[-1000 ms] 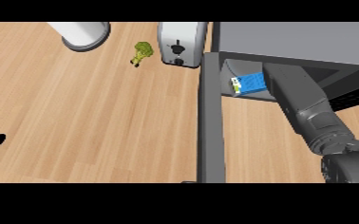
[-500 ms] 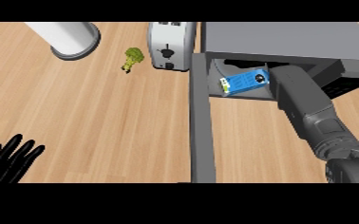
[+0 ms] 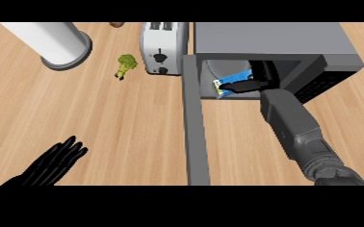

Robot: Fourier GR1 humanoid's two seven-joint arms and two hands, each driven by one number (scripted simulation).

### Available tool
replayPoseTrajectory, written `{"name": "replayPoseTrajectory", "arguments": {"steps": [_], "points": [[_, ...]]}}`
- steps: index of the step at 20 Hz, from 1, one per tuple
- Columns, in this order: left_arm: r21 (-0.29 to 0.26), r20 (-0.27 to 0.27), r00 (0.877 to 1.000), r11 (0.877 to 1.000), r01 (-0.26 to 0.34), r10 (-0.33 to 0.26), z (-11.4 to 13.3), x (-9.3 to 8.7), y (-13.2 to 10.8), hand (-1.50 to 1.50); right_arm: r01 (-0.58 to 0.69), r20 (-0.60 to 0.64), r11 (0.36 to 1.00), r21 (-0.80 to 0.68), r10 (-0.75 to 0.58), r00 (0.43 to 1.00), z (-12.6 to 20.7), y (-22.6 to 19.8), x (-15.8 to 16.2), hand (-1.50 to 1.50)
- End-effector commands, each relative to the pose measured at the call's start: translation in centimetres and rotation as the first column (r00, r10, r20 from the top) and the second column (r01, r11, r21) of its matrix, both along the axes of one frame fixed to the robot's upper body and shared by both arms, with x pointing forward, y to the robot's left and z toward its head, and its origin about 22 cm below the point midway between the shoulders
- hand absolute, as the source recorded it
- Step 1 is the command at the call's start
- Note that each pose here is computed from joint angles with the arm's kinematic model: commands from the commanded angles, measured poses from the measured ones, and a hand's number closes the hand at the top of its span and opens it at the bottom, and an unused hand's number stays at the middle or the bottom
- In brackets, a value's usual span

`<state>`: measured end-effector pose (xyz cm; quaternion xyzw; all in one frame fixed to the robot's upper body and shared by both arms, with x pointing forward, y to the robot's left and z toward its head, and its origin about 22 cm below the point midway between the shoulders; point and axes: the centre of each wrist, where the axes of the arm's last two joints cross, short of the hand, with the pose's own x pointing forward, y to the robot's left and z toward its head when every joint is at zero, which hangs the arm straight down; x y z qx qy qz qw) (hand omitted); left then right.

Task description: Pick up the milk, place it into the microwave and close the microwave

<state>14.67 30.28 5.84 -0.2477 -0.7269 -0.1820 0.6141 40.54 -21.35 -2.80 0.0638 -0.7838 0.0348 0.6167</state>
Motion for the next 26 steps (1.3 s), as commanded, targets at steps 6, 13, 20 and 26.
{"name": "replayPoseTrajectory", "arguments": {"steps": [6, 13, 20, 26], "points": [[0.060, -0.010, 1.000, 0.998, 0.029, -0.029, -2.7, 2.5, -0.5, -1.50, -0.055, -0.067, 0.996, 0.063, 0.060, 0.996, -7.4, 0.5, -6.3, -1.50], [0.107, 0.003, 1.000, 0.994, 0.022, -0.023, -4.1, 5.6, -4.5, 1.50, 0.002, -0.104, 1.000, -0.016, -0.004, 0.995, -11.0, -4.4, -11.8, -1.50], [0.232, -0.004, 0.995, 0.968, 0.098, -0.099, -3.7, 7.9, -7.6, 1.50, 0.104, -0.083, 0.995, -0.003, -0.104, 0.991, -12.1, -10.4, -17.4, -1.50], [0.250, 0.014, 0.987, 0.956, 0.154, -0.162, -5.6, 8.5, -11.6, 1.50, 0.109, -0.059, 0.994, -0.001, -0.109, 0.992, -11.4, -13.9, -22.9, -1.50]]}}
